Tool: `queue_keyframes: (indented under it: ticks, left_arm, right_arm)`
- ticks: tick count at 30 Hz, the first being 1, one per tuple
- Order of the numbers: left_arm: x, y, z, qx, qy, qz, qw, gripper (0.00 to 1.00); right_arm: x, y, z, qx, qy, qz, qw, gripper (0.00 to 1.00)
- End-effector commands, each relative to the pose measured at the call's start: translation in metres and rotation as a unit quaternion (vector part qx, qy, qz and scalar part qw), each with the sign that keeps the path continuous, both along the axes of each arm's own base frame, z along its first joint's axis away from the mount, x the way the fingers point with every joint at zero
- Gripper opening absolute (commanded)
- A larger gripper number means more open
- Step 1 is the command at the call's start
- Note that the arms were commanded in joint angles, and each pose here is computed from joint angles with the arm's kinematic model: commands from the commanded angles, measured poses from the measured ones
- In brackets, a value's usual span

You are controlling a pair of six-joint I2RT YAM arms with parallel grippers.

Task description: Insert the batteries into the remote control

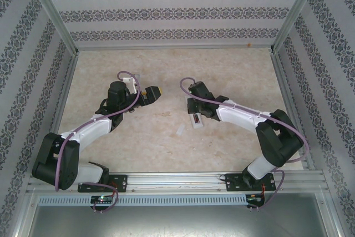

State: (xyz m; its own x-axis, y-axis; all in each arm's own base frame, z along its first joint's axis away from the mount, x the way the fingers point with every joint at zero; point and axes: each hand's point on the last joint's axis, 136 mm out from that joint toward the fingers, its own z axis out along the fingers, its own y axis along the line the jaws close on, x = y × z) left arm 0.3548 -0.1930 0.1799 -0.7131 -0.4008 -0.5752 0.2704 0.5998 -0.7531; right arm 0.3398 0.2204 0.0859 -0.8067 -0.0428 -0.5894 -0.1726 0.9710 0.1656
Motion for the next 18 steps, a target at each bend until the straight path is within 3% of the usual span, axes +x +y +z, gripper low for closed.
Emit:
queue_keyframes:
  ticks: [1,18]
  left_arm:
    - [0.006,-0.005,0.014,-0.006,-0.026,-0.003,1.0,1.0]
    - [0.007,-0.006,0.014,-0.008,-0.022,-0.004,1.0,1.0]
  right_arm:
    - [-0.013,-0.004,-0.003,0.002,0.022,0.006,1.0,0.0]
    - [-0.043,-0.01,-0.067,-0.014,0.11,0.006,0.994,0.0]
